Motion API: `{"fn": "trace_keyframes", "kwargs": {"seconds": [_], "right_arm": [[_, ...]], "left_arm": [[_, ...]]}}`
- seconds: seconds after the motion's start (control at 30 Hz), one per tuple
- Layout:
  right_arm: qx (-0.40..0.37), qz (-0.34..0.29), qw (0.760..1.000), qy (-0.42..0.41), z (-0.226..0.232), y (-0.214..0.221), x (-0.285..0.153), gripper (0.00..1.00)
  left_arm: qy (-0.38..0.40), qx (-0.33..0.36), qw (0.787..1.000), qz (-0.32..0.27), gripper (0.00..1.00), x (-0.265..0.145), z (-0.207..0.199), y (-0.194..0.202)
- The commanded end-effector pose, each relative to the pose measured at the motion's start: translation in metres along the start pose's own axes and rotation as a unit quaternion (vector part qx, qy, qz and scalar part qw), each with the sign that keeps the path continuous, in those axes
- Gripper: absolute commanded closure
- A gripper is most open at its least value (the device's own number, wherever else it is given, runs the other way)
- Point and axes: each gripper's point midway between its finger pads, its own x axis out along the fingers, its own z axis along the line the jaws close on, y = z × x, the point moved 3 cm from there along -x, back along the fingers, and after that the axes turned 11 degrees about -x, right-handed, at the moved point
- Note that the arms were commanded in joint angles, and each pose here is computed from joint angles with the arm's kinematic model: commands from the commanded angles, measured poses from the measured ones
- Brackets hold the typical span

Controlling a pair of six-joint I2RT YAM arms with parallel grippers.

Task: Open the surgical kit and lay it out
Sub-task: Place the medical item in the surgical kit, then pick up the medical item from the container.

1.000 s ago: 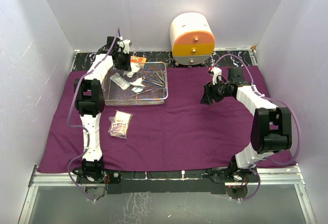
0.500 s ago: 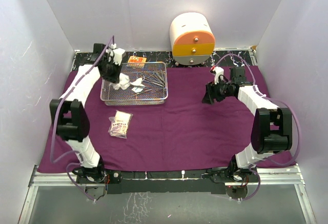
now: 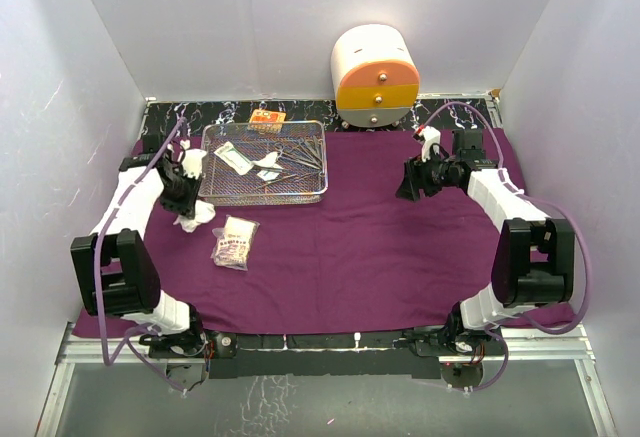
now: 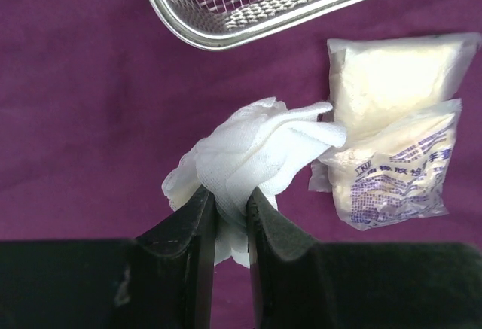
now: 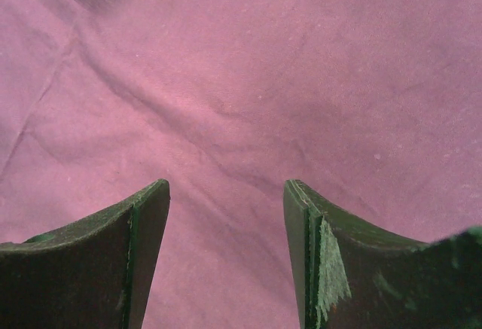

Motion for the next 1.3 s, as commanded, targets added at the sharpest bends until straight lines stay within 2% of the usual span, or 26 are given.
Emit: {"fn": "trace_keyframes", "kwargs": {"seconds": [0.0, 0.17, 0.33, 0.43, 0.67, 0.9, 1.1, 1.27], "right_arm": [[-0.036, -0.035, 0.999, 0.018, -0.003, -0.023, -0.011, 0.40], [-0.035, -0.035, 0.999, 0.023, -0.006, -0.021, -0.013, 0.39], [-0.031, -0.033, 0.999, 0.025, -0.008, -0.019, -0.012, 0.39], [-0.030, -0.031, 0.999, 0.026, -0.009, -0.018, -0.012, 0.39], [-0.030, -0.030, 0.999, 0.026, -0.010, -0.018, -0.012, 0.39], [-0.031, -0.033, 0.999, 0.024, -0.009, -0.021, -0.013, 0.39], [-0.031, -0.034, 0.999, 0.021, -0.009, -0.021, -0.013, 0.39], [-0.032, -0.033, 0.999, 0.025, -0.009, -0.022, -0.014, 0.39]], "left_arm": [[-0.006, 0.013, 1.000, 0.016, 1.00, 0.017, 0.004, 0.009], [-0.032, -0.003, 0.998, 0.054, 1.00, 0.047, 0.017, 0.015], [-0.029, -0.012, 0.998, 0.063, 0.99, 0.062, 0.019, 0.016], [-0.017, -0.017, 0.997, 0.073, 0.91, 0.066, 0.015, 0.020], [-0.019, -0.017, 0.996, 0.088, 0.64, 0.046, 0.014, 0.018], [-0.021, -0.019, 0.998, 0.054, 0.38, 0.005, 0.011, -0.005], [0.021, -0.028, 0.999, 0.008, 0.36, -0.020, -0.007, -0.038], [0.039, 0.000, 0.999, -0.038, 0.35, -0.025, -0.031, -0.080]]}}
